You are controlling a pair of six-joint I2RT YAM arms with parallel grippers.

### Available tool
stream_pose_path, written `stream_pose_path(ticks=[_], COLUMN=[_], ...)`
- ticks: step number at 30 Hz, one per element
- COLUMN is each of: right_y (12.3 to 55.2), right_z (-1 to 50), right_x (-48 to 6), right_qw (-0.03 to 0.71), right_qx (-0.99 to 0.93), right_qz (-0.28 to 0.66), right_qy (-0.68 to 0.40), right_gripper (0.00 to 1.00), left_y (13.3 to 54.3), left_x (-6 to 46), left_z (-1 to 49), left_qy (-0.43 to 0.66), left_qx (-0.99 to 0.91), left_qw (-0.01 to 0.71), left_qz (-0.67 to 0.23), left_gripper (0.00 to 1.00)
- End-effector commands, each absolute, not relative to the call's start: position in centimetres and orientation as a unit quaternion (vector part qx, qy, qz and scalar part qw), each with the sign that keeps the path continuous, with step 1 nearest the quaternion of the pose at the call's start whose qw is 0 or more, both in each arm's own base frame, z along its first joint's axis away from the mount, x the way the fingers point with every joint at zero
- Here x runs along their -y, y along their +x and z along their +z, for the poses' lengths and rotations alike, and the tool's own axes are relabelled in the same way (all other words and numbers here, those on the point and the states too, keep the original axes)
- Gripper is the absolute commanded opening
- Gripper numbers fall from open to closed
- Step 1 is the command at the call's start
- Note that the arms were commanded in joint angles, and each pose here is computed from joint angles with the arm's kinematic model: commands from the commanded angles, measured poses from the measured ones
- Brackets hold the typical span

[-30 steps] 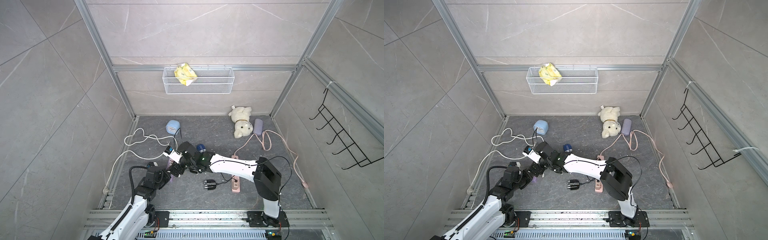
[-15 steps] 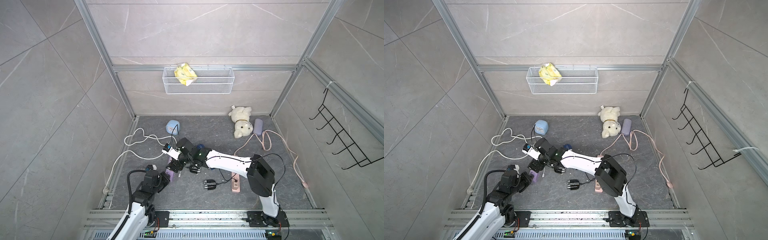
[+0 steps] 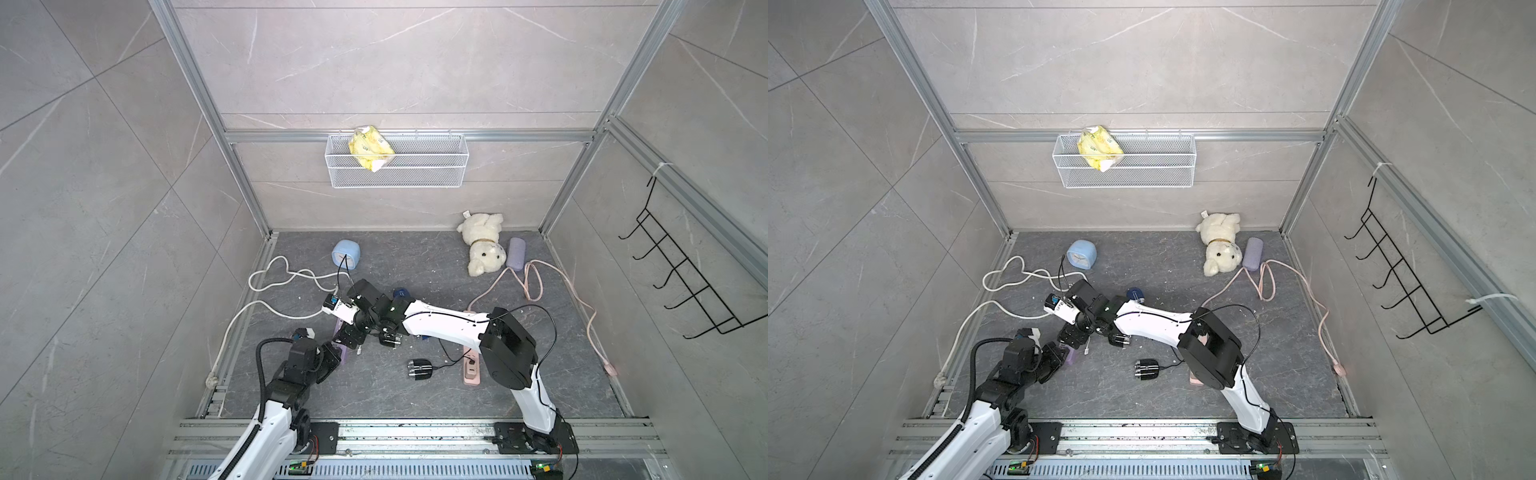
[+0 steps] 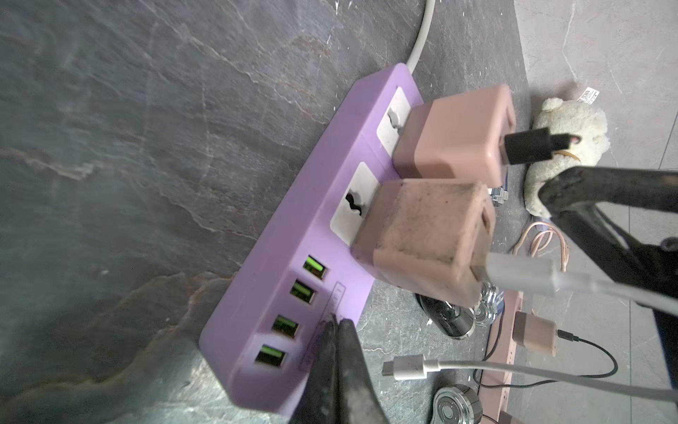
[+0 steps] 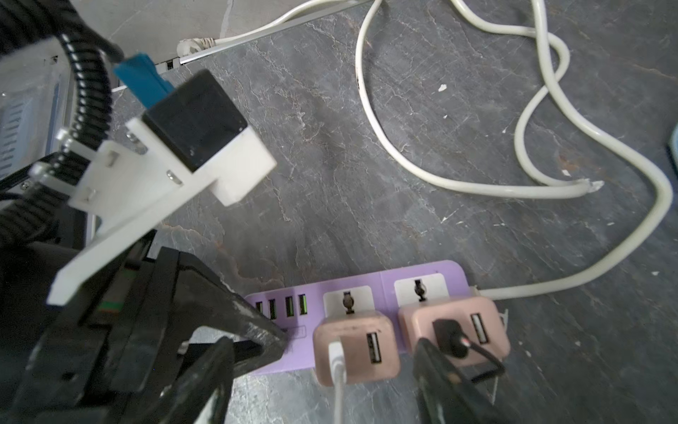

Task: Unplug the electric shaver
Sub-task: Remove the plug from the socket.

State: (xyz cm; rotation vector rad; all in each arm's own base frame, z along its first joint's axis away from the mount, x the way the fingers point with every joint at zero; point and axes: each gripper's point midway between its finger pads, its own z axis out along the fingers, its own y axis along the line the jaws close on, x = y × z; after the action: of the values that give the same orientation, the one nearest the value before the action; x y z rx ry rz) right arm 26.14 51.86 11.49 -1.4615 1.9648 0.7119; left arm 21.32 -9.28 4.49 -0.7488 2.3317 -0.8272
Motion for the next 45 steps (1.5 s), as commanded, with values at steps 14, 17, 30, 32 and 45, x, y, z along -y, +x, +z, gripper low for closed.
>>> stream_pose_path(ticks=[14,17,30,32,45], right_y=[25.9,26.1,27.0,27.0,26.5], right_z=[7.8,7.6,7.3,7.4,9.4], right_x=[-52.1,-52.2,-52.1,-52.2,-52.6], right_qw=[0.25,0.251,0.262,0.263,0.29], right_qx=[-0.743,-0.743,-0.75,-0.749,-0.739], right_qz=[0.251,0.248,0.225,0.224,0.227], right_qy=[-0.568,-0.568,-0.565,-0.566,-0.564], right_gripper=[0.71,0.7,0.5,0.46,0.32], left_y=[18.4,18.4,18.2,18.2,17.4], left_x=[8.4,8.5,8.4,8.4,8.2], left_z=[1.7,1.7,1.5,1.4,0.3], left_qy=[-0.289,-0.289,-0.29,-0.29,-0.303], left_qx=[-0.893,-0.892,-0.893,-0.893,-0.898], left_qw=[0.219,0.218,0.216,0.215,0.192], left_qz=[-0.268,-0.269,-0.267,-0.268,-0.255], left_gripper=[0.0,0.0,0.0,0.0,0.0])
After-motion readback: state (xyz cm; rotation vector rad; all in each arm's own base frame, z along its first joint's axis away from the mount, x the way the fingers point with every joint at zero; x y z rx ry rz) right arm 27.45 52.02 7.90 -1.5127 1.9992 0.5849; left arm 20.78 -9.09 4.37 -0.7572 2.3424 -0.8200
